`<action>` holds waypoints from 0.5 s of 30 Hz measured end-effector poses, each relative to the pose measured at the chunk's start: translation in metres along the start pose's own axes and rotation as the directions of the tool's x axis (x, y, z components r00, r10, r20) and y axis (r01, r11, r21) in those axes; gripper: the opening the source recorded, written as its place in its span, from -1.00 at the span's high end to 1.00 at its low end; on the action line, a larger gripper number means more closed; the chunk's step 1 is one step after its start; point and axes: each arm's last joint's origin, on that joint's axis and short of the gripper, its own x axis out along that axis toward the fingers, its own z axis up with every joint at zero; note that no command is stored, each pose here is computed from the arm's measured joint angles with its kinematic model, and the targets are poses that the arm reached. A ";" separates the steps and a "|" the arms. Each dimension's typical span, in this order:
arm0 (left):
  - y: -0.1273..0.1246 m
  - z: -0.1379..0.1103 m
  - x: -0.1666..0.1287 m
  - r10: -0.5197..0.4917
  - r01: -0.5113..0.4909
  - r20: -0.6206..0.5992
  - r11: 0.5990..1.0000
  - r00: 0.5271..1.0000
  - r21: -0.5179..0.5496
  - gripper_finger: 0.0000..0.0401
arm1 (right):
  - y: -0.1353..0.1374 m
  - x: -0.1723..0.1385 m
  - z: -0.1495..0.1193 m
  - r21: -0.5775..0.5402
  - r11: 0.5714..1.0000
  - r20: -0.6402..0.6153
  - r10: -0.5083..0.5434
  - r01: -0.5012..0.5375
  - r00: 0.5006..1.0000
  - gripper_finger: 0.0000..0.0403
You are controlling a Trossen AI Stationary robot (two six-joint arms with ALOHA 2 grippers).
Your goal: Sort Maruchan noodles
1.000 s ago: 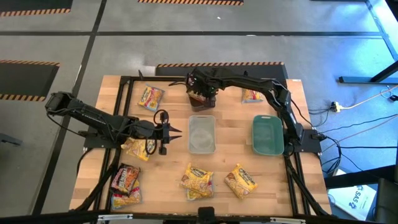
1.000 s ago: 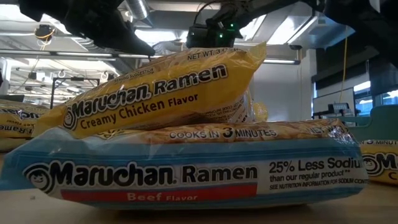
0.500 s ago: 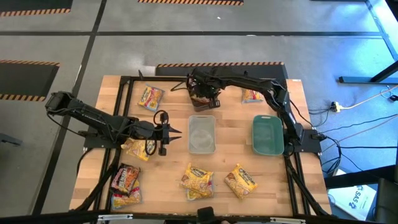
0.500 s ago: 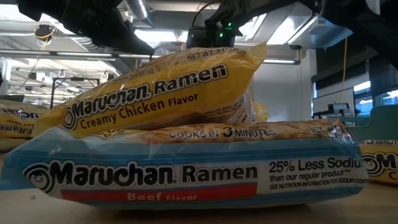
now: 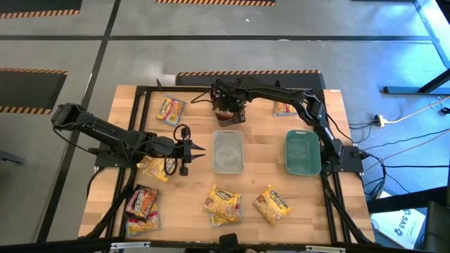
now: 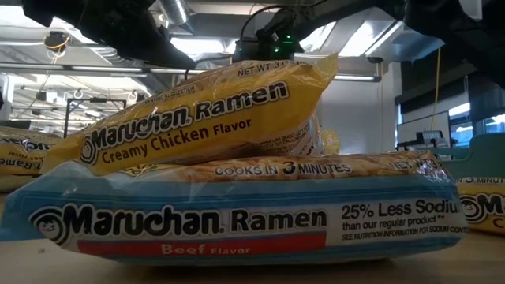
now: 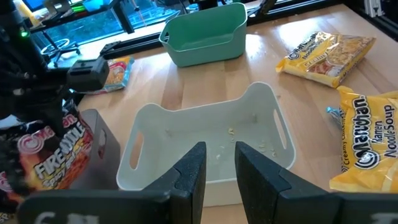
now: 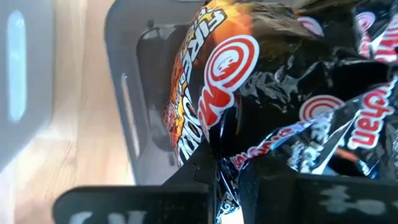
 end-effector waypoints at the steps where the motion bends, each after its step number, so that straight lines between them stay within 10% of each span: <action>1: 0.000 0.000 0.000 0.000 0.000 0.000 1.000 1.000 0.000 0.61 | -0.001 0.001 0.001 0.019 1.000 0.015 0.001 -0.001 1.000 0.92; 15: 0.000 0.000 0.000 0.003 -0.003 0.001 1.000 1.000 -0.001 0.61 | -0.003 -0.004 -0.001 0.043 0.999 0.025 -0.008 0.006 1.000 0.92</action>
